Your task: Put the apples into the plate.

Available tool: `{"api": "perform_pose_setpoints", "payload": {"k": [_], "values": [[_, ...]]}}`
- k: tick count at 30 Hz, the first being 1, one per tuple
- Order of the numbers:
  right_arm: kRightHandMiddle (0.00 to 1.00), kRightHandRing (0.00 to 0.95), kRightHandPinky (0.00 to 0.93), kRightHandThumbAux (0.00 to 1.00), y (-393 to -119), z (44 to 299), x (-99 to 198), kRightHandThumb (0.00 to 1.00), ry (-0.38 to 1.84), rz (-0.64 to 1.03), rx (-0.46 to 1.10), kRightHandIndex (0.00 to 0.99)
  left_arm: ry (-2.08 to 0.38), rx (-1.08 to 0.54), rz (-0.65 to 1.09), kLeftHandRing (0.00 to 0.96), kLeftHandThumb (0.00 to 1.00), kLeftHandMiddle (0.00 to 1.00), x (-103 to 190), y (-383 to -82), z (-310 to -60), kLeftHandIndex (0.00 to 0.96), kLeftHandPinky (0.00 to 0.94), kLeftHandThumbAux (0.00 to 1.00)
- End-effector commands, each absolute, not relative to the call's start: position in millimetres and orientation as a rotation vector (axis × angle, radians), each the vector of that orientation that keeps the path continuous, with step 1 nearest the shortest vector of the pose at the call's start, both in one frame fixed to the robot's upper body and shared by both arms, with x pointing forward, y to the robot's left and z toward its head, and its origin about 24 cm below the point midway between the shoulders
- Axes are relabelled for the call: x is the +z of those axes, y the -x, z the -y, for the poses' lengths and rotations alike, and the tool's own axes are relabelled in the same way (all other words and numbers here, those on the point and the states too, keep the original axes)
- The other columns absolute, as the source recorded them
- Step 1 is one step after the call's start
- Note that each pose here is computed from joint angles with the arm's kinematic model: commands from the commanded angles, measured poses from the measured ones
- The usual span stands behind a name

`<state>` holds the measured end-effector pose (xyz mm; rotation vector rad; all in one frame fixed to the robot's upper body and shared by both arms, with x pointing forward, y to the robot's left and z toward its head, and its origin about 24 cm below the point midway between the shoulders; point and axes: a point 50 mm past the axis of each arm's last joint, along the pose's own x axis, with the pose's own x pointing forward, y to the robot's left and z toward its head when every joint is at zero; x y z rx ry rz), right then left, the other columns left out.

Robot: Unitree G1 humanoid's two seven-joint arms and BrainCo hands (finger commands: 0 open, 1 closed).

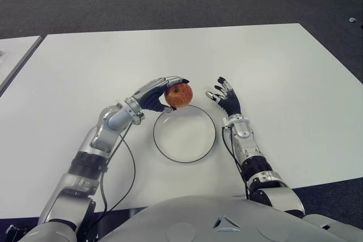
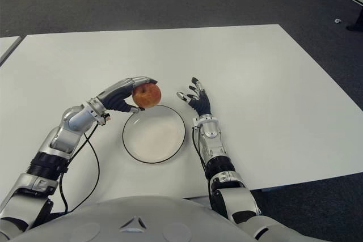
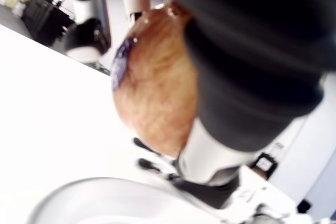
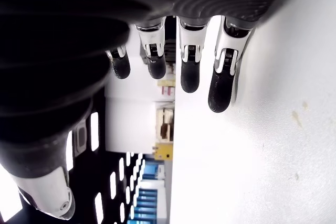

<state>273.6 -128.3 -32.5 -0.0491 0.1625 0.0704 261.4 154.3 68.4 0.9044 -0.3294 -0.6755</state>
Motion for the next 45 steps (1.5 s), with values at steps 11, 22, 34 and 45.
{"api": "perform_pose_setpoints", "payload": {"k": [11, 22, 34, 45], "values": [[0.074, 0.114, 0.177, 0.705, -247.7, 134.7, -67.9, 0.135, 0.057, -0.357, 0.068, 0.018, -0.947, -0.666, 0.320, 0.837, 0.817, 0.851, 59.5, -260.6, -157.5, 0.797, 0.841, 0.688], [0.076, 0.116, 0.181, 0.711, -248.0, 134.8, -68.1, 0.139, 0.054, -0.355, 0.074, 0.015, -0.948, -0.686, 0.312, 0.843, 0.833, 0.858, 57.1, -258.0, -159.1, 0.794, 0.825, 0.690], [0.076, 0.118, 0.182, 0.717, -248.5, 134.9, -68.4, 0.140, 0.054, -0.357, 0.075, 0.017, -0.920, -0.694, 0.308, 0.844, 0.846, 0.867, 55.9, -255.0, -158.2, 0.812, 0.757, 0.693], [0.077, 0.121, 0.186, 0.709, -248.4, 134.2, -68.9, 0.141, 0.054, -0.358, 0.081, 0.016, -0.886, -0.703, 0.325, 0.844, 0.853, 0.871, 58.1, -250.2, -154.9, 0.821, 0.766, 0.699]]}}
